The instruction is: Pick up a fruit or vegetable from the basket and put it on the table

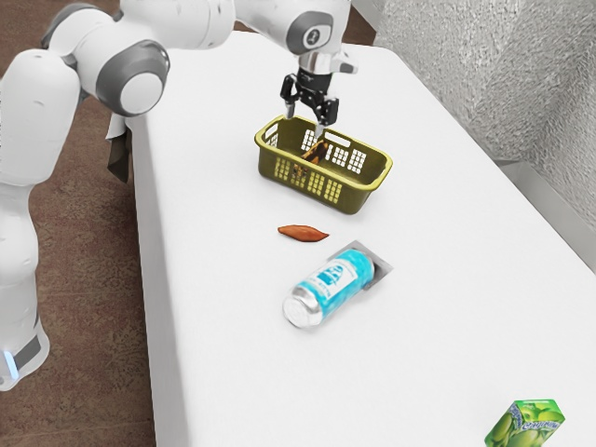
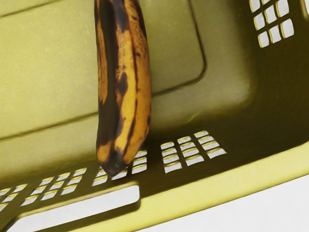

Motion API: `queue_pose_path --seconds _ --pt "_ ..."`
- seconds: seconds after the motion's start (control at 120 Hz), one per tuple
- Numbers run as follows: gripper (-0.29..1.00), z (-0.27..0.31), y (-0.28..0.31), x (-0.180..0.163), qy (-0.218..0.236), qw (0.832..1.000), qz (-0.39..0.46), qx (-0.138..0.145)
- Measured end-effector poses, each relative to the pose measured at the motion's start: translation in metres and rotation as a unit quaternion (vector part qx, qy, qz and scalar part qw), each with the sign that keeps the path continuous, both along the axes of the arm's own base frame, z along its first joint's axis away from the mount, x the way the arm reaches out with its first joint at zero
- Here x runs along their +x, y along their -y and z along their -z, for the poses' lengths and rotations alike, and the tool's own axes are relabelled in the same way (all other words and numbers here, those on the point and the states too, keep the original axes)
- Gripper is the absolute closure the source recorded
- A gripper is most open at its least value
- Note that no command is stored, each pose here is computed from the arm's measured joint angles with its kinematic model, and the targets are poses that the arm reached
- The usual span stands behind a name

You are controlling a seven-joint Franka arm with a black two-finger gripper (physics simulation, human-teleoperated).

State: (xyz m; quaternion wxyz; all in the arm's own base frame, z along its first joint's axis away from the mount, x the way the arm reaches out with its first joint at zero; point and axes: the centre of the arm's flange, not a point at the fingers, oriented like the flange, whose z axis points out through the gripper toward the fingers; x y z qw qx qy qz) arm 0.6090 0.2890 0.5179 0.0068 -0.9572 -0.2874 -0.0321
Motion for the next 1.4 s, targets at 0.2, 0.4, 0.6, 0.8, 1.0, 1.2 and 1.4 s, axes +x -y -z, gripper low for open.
queue_pose_path --seconds 0.2,0.4,0.6,0.8,1.0,1.2,1.4 --pt "0.00 0.034 -0.001 0.014 -0.009 1.000 -0.001 -0.007" --pt "0.00 0.048 0.001 0.022 -0.007 1.000 -0.001 -0.011" --pt "0.00 0.060 -0.003 0.026 -0.003 1.000 -0.005 -0.011" --pt "0.00 0.067 -0.001 0.030 0.000 1.000 -0.005 -0.013" --pt "0.00 0.078 -0.001 0.034 -0.001 1.000 -0.008 -0.018" --pt "0.01 0.090 -0.003 0.036 -0.003 1.000 -0.011 -0.022" --pt "0.12 0.101 -0.005 0.039 -0.005 1.000 -0.014 -0.026"
